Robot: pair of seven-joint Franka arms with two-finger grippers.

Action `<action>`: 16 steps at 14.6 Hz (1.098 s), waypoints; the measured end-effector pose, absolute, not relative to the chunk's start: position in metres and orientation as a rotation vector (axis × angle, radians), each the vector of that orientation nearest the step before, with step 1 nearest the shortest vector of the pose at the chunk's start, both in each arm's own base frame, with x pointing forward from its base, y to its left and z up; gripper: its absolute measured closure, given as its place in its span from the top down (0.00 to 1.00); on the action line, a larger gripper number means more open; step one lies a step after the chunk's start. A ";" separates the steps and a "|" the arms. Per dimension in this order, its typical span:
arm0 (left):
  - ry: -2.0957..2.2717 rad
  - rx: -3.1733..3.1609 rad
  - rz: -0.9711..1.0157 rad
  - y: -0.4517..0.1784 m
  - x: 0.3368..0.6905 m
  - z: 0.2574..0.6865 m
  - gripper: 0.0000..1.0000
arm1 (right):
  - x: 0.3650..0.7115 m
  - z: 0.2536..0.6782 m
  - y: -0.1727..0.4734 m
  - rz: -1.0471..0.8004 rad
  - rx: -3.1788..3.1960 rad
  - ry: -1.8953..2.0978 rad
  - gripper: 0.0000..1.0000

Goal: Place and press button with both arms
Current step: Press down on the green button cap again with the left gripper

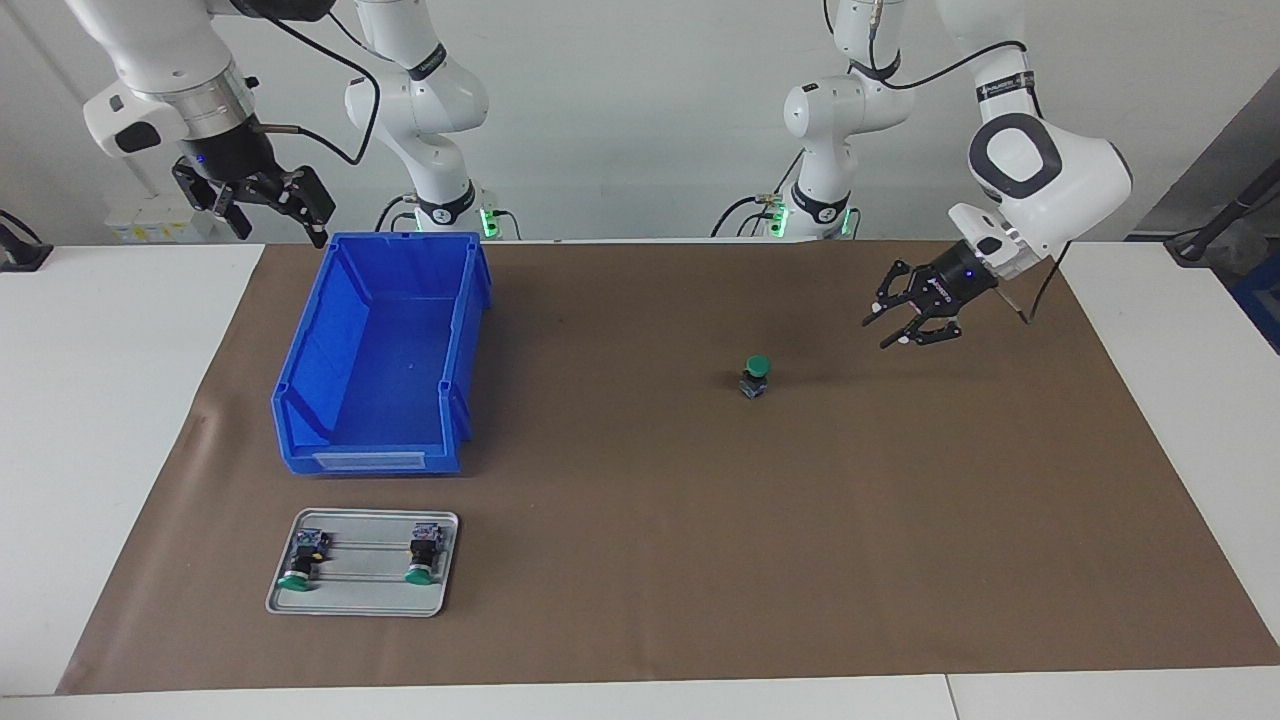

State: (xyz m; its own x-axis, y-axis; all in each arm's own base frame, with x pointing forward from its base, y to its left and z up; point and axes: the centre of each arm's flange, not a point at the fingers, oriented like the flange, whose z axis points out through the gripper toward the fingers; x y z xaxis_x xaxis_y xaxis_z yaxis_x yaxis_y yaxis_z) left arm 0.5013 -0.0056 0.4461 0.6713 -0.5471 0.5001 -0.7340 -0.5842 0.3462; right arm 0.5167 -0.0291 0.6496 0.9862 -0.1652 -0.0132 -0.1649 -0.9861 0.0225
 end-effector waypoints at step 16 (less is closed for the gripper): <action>-0.769 2.985 0.073 -0.237 0.504 0.441 0.01 | 0.518 0.651 -0.023 -0.002 3.110 -0.238 1.00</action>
State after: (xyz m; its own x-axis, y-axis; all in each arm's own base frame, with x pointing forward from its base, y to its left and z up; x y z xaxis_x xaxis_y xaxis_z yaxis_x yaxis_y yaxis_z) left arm 0.5043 -0.2375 0.4407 0.8746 -0.4811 0.0605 -0.4838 -0.8740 0.0447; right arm 0.5184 -0.0226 0.6508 0.9883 -0.1522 0.0003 -0.1522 -0.9881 0.0222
